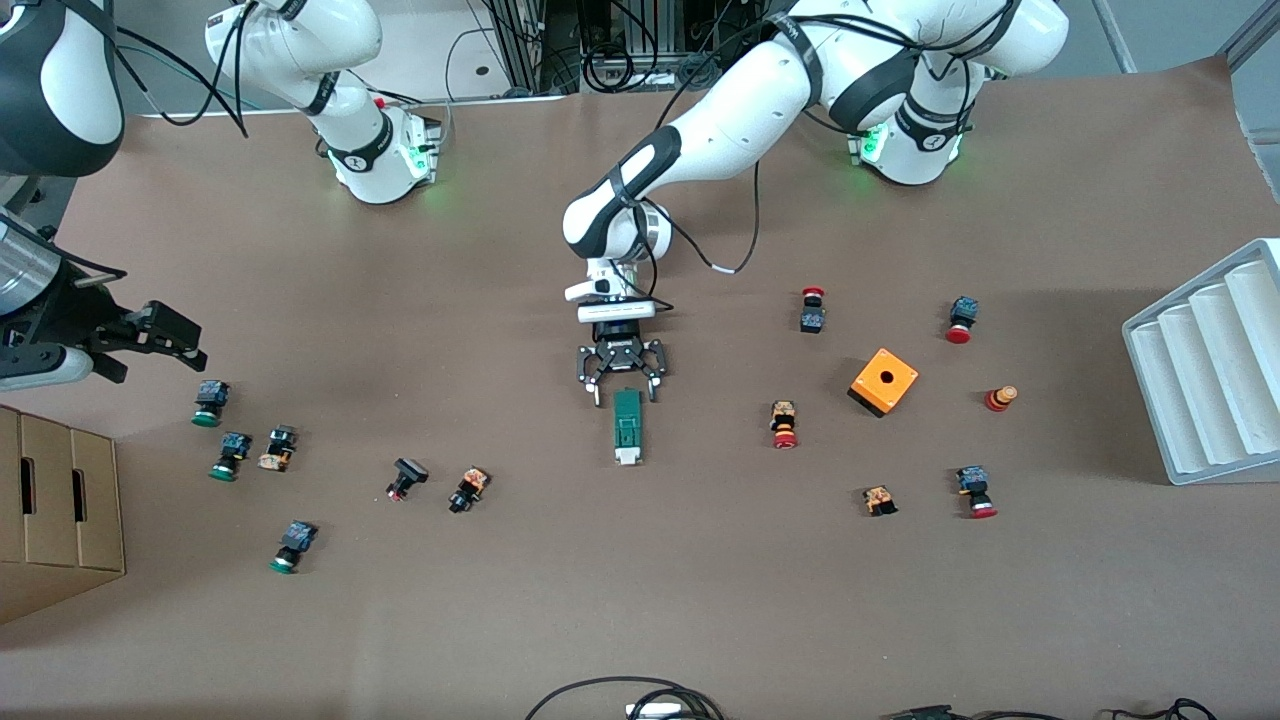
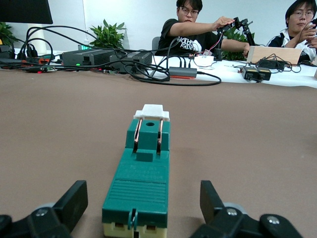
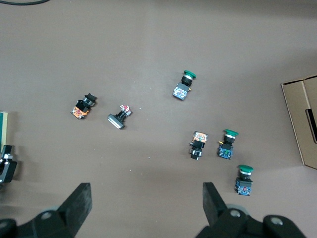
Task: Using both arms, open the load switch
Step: 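Hold the switch with the left gripper while the right gripper reaches the lever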
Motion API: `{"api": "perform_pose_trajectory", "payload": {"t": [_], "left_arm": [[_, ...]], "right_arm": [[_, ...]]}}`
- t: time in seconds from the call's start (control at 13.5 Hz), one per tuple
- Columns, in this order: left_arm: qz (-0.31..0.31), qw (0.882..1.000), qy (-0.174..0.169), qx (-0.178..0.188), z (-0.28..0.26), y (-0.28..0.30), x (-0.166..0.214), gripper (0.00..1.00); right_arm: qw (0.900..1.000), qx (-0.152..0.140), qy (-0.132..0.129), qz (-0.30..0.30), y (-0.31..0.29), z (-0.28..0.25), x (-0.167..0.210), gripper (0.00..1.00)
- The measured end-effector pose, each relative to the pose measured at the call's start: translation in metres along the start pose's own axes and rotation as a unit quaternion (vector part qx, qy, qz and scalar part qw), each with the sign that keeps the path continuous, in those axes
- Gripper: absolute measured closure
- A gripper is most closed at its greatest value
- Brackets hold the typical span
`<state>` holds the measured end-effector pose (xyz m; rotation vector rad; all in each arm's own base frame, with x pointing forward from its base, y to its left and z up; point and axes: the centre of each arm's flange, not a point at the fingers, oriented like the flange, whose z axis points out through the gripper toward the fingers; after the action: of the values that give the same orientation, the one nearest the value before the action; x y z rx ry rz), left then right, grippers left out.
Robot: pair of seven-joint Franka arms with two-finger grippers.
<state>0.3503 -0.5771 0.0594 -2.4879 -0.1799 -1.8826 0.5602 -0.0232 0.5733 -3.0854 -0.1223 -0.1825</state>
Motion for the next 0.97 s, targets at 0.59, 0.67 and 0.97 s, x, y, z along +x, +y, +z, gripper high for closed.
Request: {"api": "perform_pose_trajectory", "payload": {"t": [0.59, 0.67, 0.97], "left_arm": [[0.000, 1.000, -0.001, 0.000, -0.001, 0.000, -0.001, 0.00], [-0.001, 1.000, -0.002, 0.000, -0.002, 0.001, -0.001, 0.00], [-0.003, 1.000, -0.001, 0.002, -0.010, 0.004, -0.002, 0.00]], "right_arm": [[0.999, -0.001, -0.041, -0.026, -0.041, 0.049, 0.018, 0.00], [0.999, -0.002, -0.041, -0.017, -0.058, 0.053, 0.026, 0.00], [0.995, -0.003, -0.064, 0.074, -0.132, 0.086, 0.056, 0.00]]}}
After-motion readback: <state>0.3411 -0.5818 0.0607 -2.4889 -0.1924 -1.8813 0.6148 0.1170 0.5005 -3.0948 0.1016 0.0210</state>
